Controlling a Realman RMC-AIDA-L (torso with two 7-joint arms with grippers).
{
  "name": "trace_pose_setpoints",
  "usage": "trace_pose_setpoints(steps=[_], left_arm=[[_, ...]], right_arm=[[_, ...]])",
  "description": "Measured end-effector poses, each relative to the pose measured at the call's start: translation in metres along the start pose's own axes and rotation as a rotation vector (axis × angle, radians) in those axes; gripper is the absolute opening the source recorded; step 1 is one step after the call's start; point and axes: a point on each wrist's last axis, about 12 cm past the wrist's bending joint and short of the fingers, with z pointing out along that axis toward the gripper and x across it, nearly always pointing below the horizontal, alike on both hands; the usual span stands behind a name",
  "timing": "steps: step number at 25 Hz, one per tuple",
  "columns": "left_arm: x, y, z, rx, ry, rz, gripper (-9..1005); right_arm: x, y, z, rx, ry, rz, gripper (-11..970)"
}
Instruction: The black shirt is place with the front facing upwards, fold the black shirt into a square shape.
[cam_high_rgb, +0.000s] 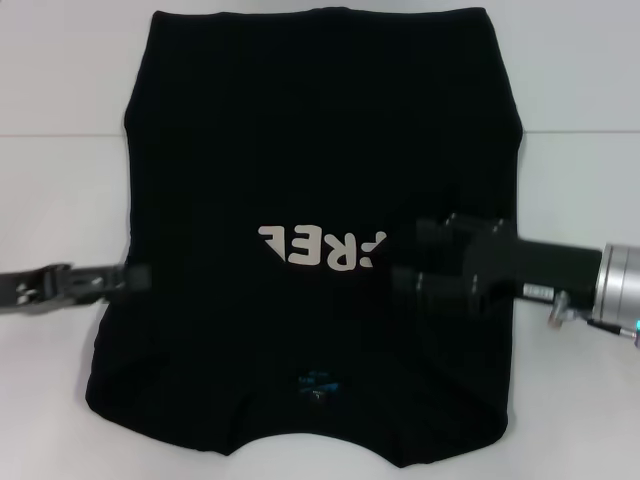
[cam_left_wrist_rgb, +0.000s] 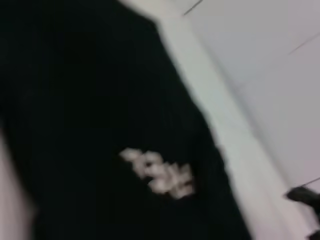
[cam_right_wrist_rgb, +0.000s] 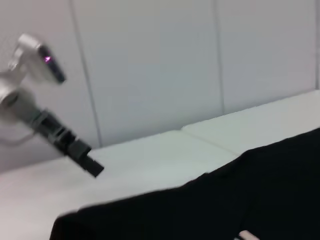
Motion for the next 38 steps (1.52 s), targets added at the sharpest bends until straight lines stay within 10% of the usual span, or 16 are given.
trace_pose_setpoints(steps=[10, 38], left_arm=[[-0.006, 0.007, -0.013, -0.231, 0.198, -0.105, 736], [-0.008, -0.005, 0.029, -0.436, 0.343, 0.114, 736]], right_arm=[[0.021, 0.009, -0.026, 0.012, 0.02, -0.051, 795], [0.029, 0.014, -0.037, 0.019, 0.003, -0.01, 796]])
